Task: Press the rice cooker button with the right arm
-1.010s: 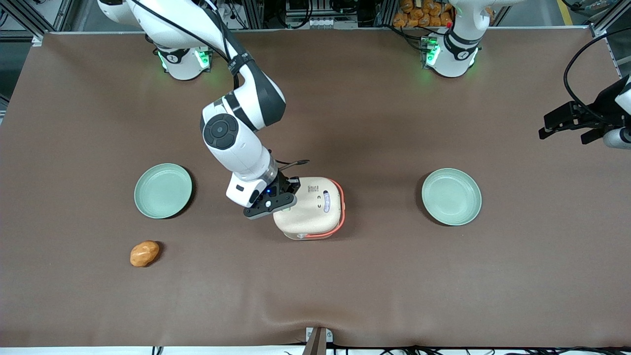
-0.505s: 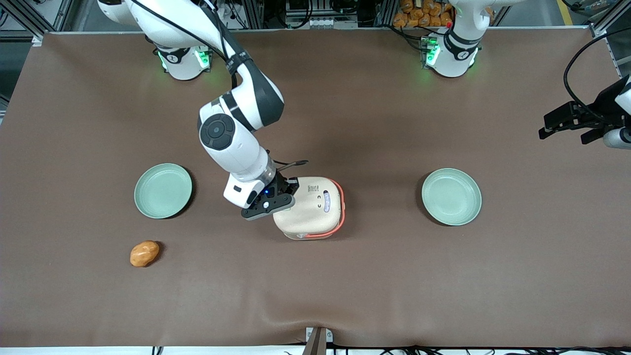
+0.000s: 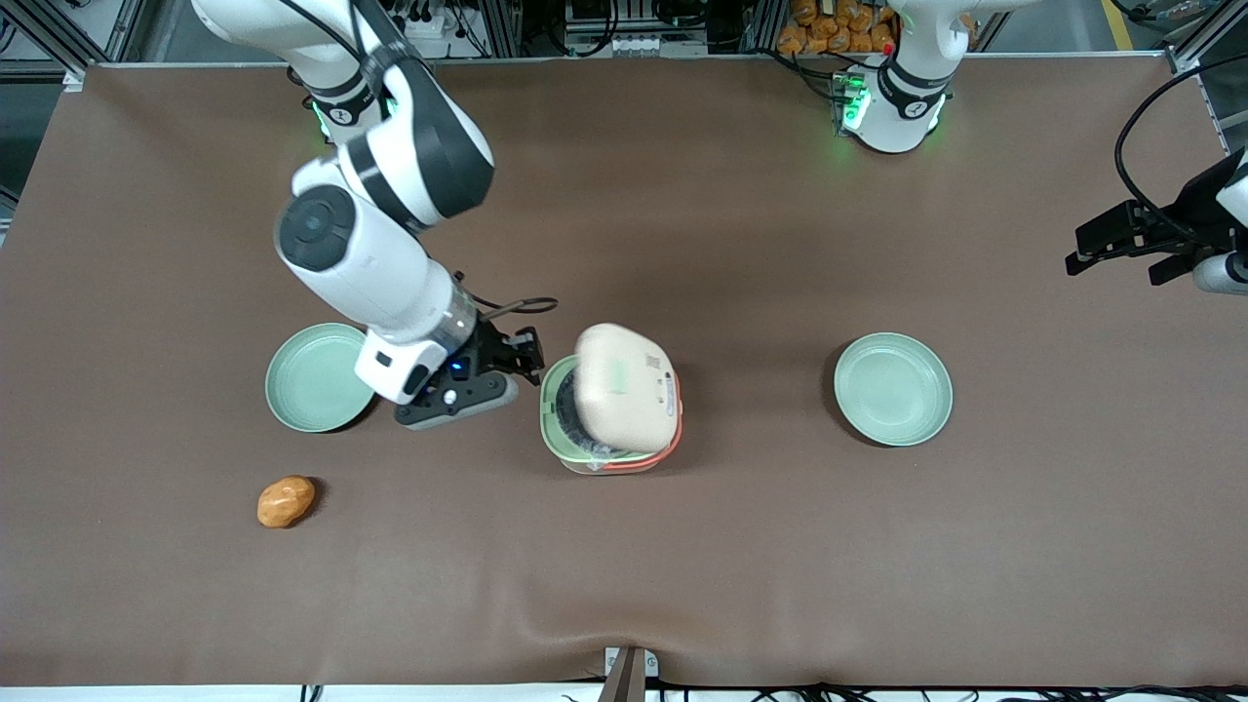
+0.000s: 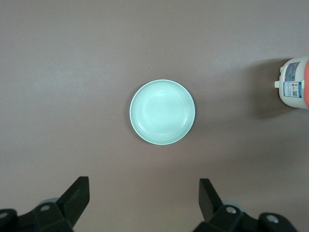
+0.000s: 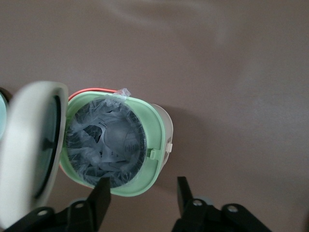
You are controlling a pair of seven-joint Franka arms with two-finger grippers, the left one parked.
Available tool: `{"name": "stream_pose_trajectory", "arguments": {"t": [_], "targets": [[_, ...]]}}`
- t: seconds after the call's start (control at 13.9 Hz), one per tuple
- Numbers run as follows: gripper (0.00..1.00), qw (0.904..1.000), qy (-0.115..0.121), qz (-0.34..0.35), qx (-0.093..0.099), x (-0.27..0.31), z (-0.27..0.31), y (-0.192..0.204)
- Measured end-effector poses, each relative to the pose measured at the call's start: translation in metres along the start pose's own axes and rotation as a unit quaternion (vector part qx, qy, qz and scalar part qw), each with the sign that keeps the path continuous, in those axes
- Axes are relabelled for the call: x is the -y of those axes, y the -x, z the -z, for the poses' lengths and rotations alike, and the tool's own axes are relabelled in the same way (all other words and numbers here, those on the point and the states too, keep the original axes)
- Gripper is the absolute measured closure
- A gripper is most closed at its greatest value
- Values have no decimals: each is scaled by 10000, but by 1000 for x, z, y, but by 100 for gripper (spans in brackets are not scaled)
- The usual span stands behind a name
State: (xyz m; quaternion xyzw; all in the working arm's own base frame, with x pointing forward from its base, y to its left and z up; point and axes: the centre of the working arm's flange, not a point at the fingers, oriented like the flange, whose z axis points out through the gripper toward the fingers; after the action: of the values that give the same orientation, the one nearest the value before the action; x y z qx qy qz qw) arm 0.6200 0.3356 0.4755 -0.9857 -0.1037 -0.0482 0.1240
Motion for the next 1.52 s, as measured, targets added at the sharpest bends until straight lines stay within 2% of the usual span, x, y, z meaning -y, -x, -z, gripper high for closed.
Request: {"name": "stream_pose_trajectory", "arguments": {"t": [0.22,0.58,1.01,1.3,1.52], "targets": [[0,9998,3,-64,180,-10,25,7],[0,9974,139,-490,515,-86,103,21],[0,9849,668,-1078,1179,-193,201,80],[0,9811,1060,-843,1381,-234,210,103],[0,9782,1107,-1005,1440,-266,203,109]]}}
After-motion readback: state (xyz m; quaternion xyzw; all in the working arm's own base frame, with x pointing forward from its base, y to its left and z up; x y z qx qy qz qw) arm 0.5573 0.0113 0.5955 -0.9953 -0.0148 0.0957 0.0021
